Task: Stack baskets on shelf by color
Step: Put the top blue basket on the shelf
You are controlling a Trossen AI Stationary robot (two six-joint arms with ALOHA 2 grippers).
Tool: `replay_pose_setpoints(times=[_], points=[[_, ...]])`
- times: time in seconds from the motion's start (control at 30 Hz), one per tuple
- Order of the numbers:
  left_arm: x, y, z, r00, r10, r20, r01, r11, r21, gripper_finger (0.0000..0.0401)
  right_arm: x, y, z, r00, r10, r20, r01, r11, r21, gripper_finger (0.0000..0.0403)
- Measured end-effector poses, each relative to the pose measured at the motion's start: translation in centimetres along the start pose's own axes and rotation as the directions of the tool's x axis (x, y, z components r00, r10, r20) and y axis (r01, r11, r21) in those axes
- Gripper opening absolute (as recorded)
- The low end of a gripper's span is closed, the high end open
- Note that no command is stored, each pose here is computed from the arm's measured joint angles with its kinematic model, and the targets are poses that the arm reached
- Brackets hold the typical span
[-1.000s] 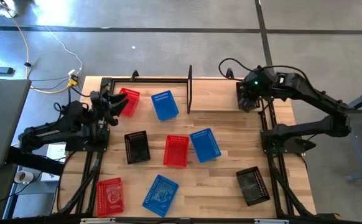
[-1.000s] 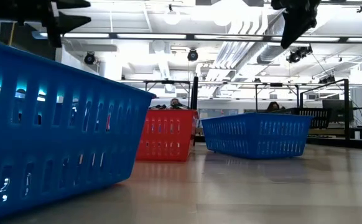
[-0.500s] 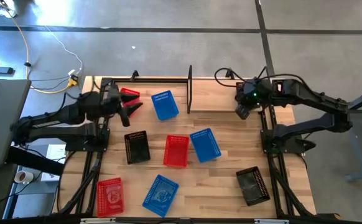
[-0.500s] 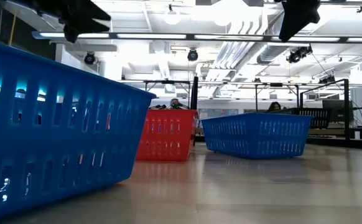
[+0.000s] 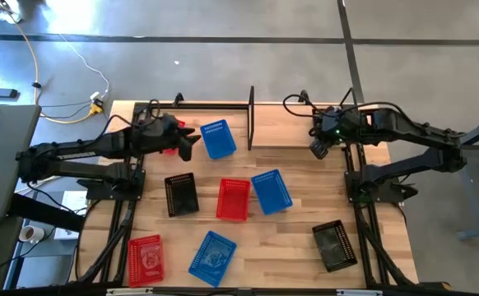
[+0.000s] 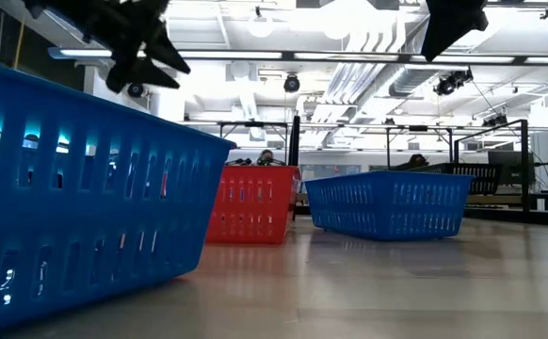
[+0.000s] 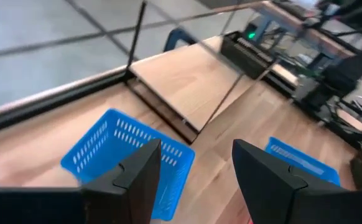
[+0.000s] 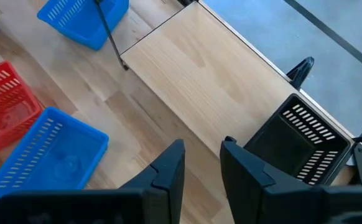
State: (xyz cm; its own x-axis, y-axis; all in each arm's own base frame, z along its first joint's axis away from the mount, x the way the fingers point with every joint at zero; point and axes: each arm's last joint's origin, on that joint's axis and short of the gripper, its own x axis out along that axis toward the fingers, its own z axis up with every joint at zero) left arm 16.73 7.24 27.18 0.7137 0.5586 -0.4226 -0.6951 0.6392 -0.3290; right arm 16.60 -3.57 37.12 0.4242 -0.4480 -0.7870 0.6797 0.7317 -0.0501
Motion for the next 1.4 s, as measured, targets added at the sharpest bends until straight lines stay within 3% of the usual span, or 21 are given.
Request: replay_pose_setpoints(times=[0.37, 0.53, 0.67, 0.83, 1.17, 1.4], points=[[3.5, 0.1, -1.6, 0.986, 0.125, -0.114, -0.144, 0.973, -0.182, 0.0188, 0.0, -0.1, 0.0, 1.000, -0.019, 0.009, 0.019, 1.000, -0.004, 0.0089], [5.0, 0.1, -0.5, 0.971, 0.174, -0.165, -0.208, 0.955, -0.213, 0.0188, 0.0, -0.1, 0.0, 1.000, -0.020, 0.009, 0.020, 1.000, -0.009, 0.0089], [6.1, 0.3, 0.4, 0.930, 0.262, -0.257, -0.322, 0.919, -0.228, 0.0188, 0.0, -0.1, 0.0, 1.000, -0.020, 0.009, 0.020, 1.000, -0.009, 0.0089], [7.6, 0.2, 0.8, 0.898, 0.306, -0.316, -0.393, 0.882, -0.261, 0.0188, 0.0, -0.1, 0.0, 1.000, -0.020, 0.009, 0.020, 1.000, -0.009, 0.0089], [10.0, 0.7, -1.5, 0.814, 0.362, -0.455, -0.528, 0.788, -0.316, 0.0188, 0.0, 0.0, 0.0, 1.000, 0.000, -0.001, 0.000, 0.999, -0.041, 0.0089], [10.9, 0.7, -2.3, 0.790, 0.383, -0.479, -0.567, 0.753, -0.334, 0.0188, 0.0, 0.0, 0.0, 1.000, 0.005, -0.004, -0.005, 0.998, -0.070, 0.0089]])
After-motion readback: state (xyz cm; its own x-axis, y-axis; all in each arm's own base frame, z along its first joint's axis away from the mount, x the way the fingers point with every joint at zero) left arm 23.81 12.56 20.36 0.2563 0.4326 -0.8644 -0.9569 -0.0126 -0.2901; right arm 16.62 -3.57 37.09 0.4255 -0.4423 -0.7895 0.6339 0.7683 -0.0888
